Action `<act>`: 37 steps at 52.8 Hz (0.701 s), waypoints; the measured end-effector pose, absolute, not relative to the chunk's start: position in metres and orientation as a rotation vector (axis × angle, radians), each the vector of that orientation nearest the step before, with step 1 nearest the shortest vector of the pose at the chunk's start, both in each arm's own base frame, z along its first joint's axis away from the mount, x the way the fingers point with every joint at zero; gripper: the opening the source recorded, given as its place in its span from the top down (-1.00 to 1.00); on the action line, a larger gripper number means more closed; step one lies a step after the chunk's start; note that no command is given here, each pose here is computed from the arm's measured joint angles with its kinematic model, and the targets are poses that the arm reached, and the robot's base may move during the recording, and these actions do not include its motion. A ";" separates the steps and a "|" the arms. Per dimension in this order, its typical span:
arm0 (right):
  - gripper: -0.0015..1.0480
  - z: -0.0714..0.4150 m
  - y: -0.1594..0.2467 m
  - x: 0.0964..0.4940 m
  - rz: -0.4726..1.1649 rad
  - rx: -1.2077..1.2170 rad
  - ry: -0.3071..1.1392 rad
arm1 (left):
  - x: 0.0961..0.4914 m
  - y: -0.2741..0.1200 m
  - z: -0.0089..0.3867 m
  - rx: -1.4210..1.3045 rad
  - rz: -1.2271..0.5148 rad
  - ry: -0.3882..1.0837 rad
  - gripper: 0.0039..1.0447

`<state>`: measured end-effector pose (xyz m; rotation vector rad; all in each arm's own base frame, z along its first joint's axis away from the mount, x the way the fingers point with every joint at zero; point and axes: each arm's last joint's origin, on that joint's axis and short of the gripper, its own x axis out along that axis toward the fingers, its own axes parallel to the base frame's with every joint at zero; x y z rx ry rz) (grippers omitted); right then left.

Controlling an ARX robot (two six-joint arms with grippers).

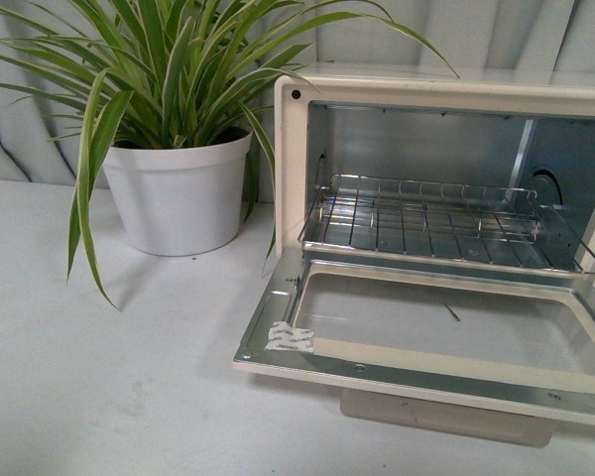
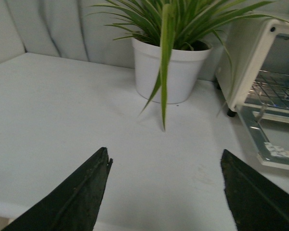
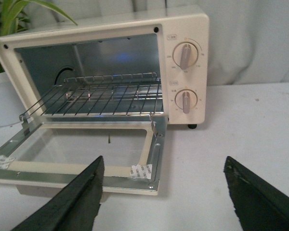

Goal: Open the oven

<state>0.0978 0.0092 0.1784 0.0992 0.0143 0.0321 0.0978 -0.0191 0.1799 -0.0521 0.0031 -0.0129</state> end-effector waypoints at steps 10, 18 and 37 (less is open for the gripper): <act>0.23 0.174 0.000 0.098 -0.003 0.024 0.004 | 0.098 -0.013 0.176 -0.022 -0.010 0.000 0.23; 0.70 0.165 0.000 0.098 0.004 0.011 0.002 | 0.097 -0.003 0.167 -0.012 -0.018 -0.003 0.71; 0.98 0.165 0.000 0.097 0.003 0.004 0.000 | 0.097 0.000 0.167 -0.008 -0.002 -0.008 0.93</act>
